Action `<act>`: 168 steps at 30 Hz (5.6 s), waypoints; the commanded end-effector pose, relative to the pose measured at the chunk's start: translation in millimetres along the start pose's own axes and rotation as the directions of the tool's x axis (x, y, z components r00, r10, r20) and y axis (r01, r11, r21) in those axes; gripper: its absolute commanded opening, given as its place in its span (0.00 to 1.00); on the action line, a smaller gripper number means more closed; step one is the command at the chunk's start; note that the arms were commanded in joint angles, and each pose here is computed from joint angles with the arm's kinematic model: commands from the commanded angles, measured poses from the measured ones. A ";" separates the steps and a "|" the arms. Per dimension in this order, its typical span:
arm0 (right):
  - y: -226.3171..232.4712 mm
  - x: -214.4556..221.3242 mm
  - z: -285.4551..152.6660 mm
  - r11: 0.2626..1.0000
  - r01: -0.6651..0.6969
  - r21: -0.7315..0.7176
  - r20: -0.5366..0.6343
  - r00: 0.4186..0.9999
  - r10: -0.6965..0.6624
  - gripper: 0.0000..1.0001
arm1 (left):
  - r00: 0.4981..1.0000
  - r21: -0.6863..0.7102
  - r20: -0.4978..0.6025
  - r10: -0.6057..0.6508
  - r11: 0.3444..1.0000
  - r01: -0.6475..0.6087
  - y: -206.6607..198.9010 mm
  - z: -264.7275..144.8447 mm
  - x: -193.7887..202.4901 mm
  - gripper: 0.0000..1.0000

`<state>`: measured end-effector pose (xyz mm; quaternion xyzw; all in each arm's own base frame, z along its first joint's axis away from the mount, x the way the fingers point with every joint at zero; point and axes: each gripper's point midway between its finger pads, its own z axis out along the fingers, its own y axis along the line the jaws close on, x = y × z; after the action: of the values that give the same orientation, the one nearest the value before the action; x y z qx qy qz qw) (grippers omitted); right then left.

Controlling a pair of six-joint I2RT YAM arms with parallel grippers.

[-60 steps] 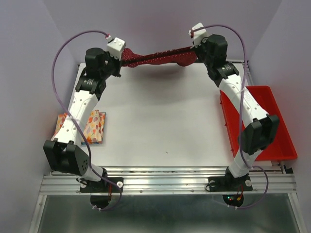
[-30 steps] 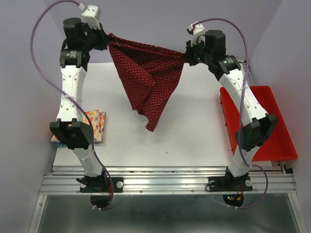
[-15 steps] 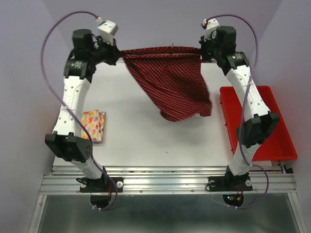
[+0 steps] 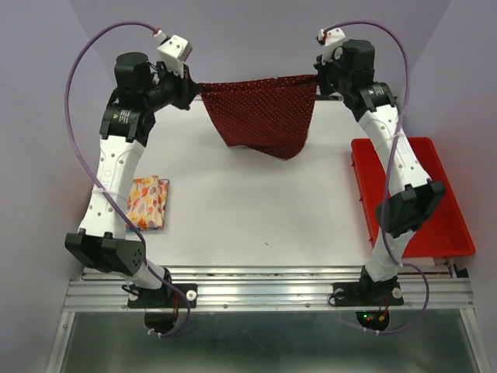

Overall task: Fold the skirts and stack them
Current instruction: Flatten the skirt out

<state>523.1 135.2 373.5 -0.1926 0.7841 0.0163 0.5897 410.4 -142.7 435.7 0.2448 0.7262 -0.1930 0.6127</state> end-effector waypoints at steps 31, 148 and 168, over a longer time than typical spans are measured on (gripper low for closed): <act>-74.1 -79.2 9.1 0.949 -0.023 0.315 0.264 0.962 -0.064 0.01 | 0.992 -0.230 0.121 -0.031 0.971 0.059 53.6 45.4 -14.9 0.00; 367.9 344.7 -31.0 0.737 -0.376 -0.562 -0.721 0.659 -0.213 0.33 | 0.755 -0.039 -0.654 0.052 0.994 -0.101 138.0 174.7 354.8 0.34; 317.8 431.9 -83.5 0.802 -0.231 -0.550 -0.788 0.463 -0.407 0.26 | 0.590 0.340 -0.610 0.528 0.848 -0.407 155.5 96.8 322.1 0.04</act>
<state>304.6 375.7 17.7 -0.3693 0.8743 0.2698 0.1624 541.3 -56.6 50.7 0.4720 0.8341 -0.0098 0.2851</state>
